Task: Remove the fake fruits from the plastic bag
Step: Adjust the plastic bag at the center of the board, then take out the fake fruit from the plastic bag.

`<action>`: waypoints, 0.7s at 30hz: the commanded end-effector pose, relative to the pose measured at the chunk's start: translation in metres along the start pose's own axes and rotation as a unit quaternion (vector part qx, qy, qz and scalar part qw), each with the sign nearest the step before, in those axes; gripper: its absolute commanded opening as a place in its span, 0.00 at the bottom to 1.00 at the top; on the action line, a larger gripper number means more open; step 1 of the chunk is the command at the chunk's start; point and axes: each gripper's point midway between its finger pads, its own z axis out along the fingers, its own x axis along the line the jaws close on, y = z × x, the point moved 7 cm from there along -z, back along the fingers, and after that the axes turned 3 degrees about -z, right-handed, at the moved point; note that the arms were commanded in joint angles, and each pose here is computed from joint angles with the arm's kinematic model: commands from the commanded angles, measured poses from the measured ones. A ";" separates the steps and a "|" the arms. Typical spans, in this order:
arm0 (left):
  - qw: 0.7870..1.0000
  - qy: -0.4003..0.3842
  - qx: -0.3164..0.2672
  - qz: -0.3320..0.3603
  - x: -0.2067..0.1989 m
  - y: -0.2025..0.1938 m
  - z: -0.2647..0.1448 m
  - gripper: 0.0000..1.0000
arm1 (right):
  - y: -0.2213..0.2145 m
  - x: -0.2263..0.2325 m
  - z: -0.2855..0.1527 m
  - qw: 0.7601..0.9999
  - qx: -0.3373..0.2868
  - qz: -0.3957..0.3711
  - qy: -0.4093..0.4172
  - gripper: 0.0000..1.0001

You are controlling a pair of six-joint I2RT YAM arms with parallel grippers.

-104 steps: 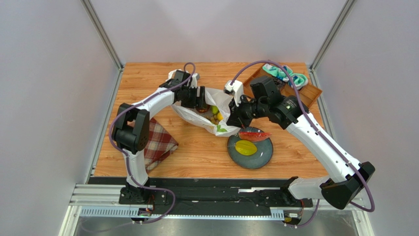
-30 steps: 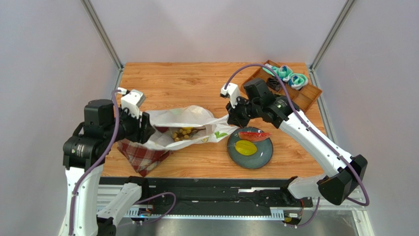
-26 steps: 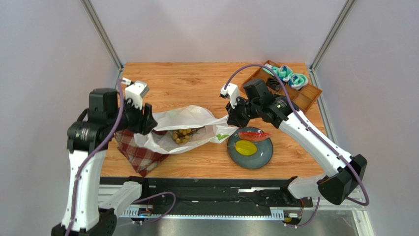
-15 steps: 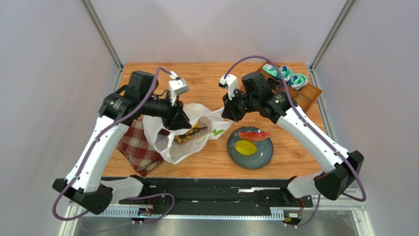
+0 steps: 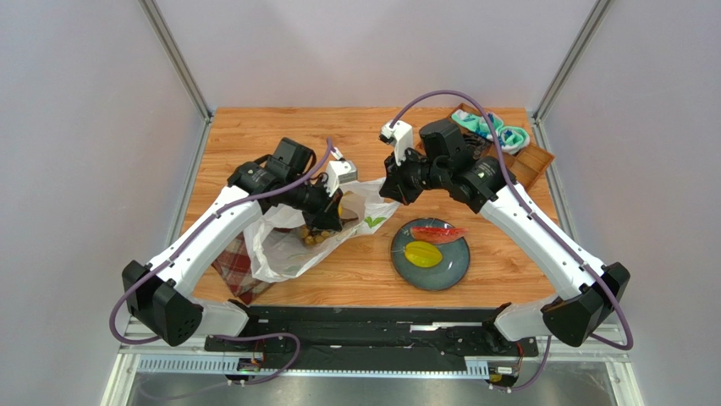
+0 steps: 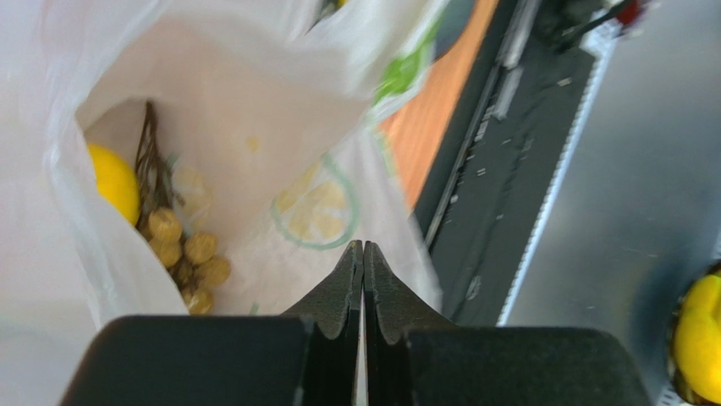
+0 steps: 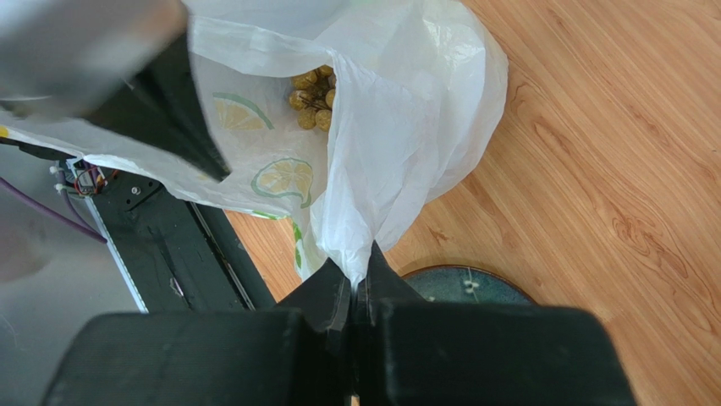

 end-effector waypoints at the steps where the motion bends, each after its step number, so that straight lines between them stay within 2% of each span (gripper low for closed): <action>1: 0.990 0.135 0.020 -0.044 0.040 -0.016 0.016 0.03 | 0.006 0.007 -0.016 0.999 -0.031 -0.014 0.003 0.00; 2: 0.987 0.148 0.018 -0.053 0.044 -0.017 0.018 0.03 | 0.000 0.008 -0.018 1.000 -0.027 -0.014 0.002 0.00; 4: 0.977 0.197 0.019 -0.080 0.059 -0.017 0.023 0.13 | -0.005 0.009 -0.020 1.000 -0.024 -0.015 0.003 0.00; 5: 0.971 0.218 0.019 -0.095 0.065 -0.017 0.025 0.31 | -0.008 0.010 -0.021 1.000 -0.022 -0.015 0.004 0.00; 8: 0.955 0.275 0.015 -0.113 0.089 -0.011 0.029 0.55 | -0.012 0.010 -0.024 0.999 -0.023 -0.024 0.002 0.00; 10: 0.949 0.292 0.005 -0.120 0.105 -0.005 0.030 0.63 | -0.014 0.009 -0.024 0.999 -0.019 -0.029 0.000 0.00; 12: 0.947 0.286 -0.002 -0.146 0.116 0.000 0.037 0.82 | -0.015 0.009 -0.025 0.999 -0.017 -0.036 0.001 0.00; 15: 0.951 0.269 0.001 -0.151 0.128 0.006 0.048 0.83 | -0.017 0.009 -0.025 0.999 -0.012 -0.039 0.001 0.00; 16: 0.956 0.254 -0.008 -0.145 0.130 0.010 0.051 0.90 | -0.018 0.009 -0.026 0.999 -0.012 -0.038 0.000 0.00; 21: 0.959 0.258 -0.043 -0.114 0.145 0.022 0.062 0.89 | -0.022 0.008 -0.021 0.999 -0.004 -0.036 0.002 0.00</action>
